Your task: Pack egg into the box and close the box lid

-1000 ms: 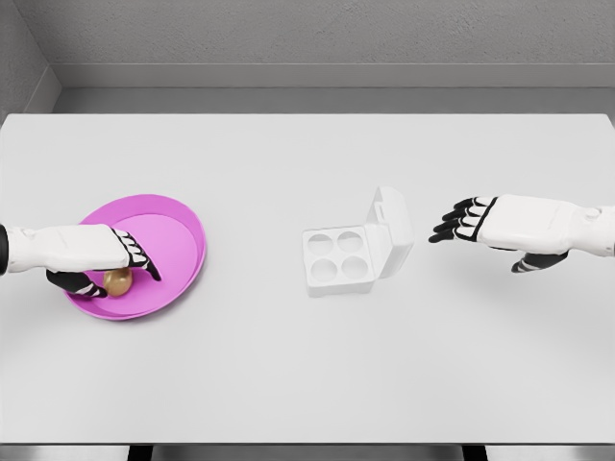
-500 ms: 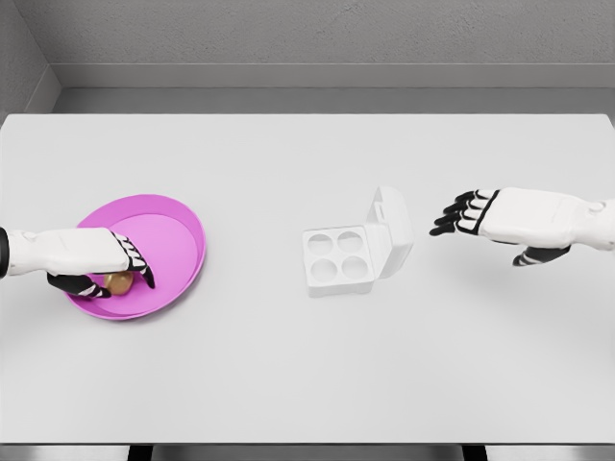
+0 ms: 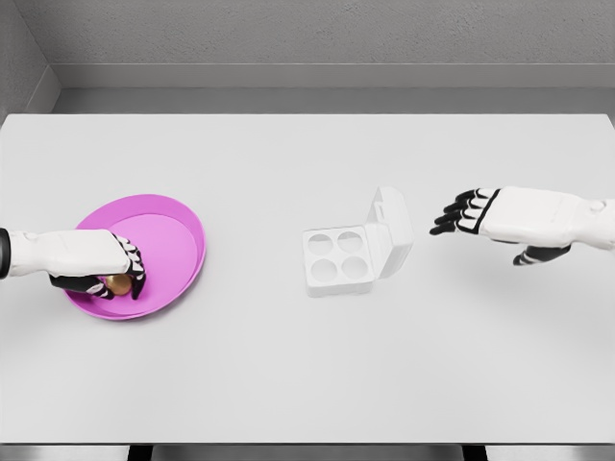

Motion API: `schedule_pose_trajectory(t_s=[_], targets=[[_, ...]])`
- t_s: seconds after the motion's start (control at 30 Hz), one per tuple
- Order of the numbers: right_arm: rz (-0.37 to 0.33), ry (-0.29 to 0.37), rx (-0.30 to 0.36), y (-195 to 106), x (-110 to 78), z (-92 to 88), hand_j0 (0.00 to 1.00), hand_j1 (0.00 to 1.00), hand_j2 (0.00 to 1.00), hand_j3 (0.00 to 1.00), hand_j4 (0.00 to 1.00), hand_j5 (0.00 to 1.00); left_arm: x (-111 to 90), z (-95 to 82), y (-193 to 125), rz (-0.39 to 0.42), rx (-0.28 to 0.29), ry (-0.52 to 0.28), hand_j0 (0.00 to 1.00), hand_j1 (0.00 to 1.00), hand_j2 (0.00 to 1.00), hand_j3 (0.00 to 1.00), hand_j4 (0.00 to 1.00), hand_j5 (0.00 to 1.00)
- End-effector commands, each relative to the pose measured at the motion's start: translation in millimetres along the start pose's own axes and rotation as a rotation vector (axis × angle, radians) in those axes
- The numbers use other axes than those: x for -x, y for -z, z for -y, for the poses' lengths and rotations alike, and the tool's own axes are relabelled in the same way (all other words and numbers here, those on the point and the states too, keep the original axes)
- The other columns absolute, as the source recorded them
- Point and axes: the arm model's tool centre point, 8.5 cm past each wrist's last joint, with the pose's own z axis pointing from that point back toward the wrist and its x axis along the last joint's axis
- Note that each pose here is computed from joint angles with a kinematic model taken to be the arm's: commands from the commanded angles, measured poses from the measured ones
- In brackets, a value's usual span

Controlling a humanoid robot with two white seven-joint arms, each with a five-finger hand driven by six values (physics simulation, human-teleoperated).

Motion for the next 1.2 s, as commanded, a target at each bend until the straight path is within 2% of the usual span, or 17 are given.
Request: schedule_pose_trajectory(t_s=[0.0, 0.23, 0.37, 0.5, 0.8, 0.9, 1.03, 1.17], targets=[[0.000, 0.006, 0.002, 0, -0.1, -0.2, 1.00, 1.00, 1.00, 1.00, 1.00, 1.00, 0, 0.2, 1, 0.001, -0.001, -0.002, 0.33, 0.33, 0.33, 0.33, 0.33, 0.33], [0.000, 0.005, 0.003, 0, 0.1, 0.4, 1.00, 1.00, 1.00, 1.00, 1.00, 1.00, 1, -8.9, -3, -0.005, -0.023, 0.009, 0.33, 0.33, 0.33, 0.33, 0.33, 0.33], [-0.001, 0.004, 0.002, -1, 0.3, 0.4, 1.00, 1.00, 1.00, 1.00, 1.00, 1.00, -2, -27.1, -3, 0.011, -0.072, 0.027, 0.33, 0.33, 0.33, 0.33, 0.33, 0.33], [-0.001, 0.004, 0.002, -1, 0.3, 0.4, 1.00, 1.00, 1.00, 1.00, 1.00, 1.00, -12, -51.1, 11, 0.055, -0.125, 0.062, 0.33, 0.33, 0.33, 0.33, 0.33, 0.33], [0.001, 0.004, 0.004, 0, -0.3, 0.7, 1.00, 1.00, 1.00, 1.00, 1.00, 1.00, -46, -100.1, 45, 0.175, -0.225, 0.145, 0.33, 0.33, 0.33, 0.33, 0.33, 0.33], [0.000, 0.002, 0.006, -1, 0.0, 1.6, 1.00, 1.00, 1.00, 1.00, 1.00, 1.00, -75, -113.6, 50, 0.248, -0.251, 0.209, 0.33, 0.33, 0.33, 0.33, 0.33, 0.33], [0.000, 0.002, 0.006, -1, 0.0, 1.7, 1.00, 1.00, 1.00, 1.00, 1.00, 1.00, -105, -133.3, 74, 0.344, -0.305, 0.238, 0.33, 0.33, 0.33, 0.33, 0.33, 0.33], [0.004, -0.002, 0.007, 0, -1.5, 2.7, 1.00, 1.00, 1.00, 1.00, 1.00, 1.00, -125, -159.8, 90, 0.399, -0.353, 0.279, 0.33, 0.33, 0.33, 0.33, 0.33, 0.33]])
